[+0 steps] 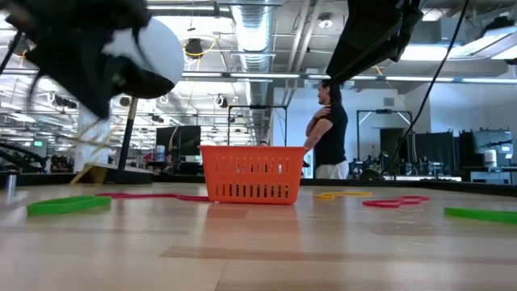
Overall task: Pick and place items into bin
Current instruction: Put the yellow rubber band into the orange bin
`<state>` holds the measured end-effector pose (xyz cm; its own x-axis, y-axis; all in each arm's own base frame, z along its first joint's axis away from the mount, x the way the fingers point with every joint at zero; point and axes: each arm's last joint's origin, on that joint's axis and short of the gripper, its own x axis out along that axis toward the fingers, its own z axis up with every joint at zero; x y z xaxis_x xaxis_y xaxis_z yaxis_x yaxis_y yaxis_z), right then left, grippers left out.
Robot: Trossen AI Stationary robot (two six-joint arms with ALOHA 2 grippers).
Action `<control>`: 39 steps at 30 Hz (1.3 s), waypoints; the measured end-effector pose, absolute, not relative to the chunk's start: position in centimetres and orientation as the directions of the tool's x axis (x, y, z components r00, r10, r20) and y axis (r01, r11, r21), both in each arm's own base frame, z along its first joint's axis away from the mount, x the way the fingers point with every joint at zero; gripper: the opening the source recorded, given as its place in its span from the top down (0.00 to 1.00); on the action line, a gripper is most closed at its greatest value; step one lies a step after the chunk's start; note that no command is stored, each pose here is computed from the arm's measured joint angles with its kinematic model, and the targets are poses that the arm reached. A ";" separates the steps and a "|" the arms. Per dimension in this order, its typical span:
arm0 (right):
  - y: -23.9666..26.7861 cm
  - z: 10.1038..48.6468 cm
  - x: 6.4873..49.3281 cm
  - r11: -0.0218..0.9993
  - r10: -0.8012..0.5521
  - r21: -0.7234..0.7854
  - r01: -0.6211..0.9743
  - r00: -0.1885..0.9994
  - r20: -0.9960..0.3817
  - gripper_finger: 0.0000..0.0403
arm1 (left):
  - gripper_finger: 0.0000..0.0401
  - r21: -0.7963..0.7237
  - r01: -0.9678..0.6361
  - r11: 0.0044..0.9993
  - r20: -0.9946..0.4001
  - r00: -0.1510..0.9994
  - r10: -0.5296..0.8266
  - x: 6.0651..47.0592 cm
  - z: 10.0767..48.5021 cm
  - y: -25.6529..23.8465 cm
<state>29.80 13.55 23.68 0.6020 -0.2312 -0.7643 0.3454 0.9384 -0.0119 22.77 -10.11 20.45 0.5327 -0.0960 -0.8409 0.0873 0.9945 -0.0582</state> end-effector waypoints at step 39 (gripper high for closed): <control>12.6 24.9 32.1 0.939 -0.148 0.137 0.315 0.732 -0.665 0.71 | 0.88 0.223 -0.059 0.973 -0.677 0.709 0.198 34.0 20.7 -2.4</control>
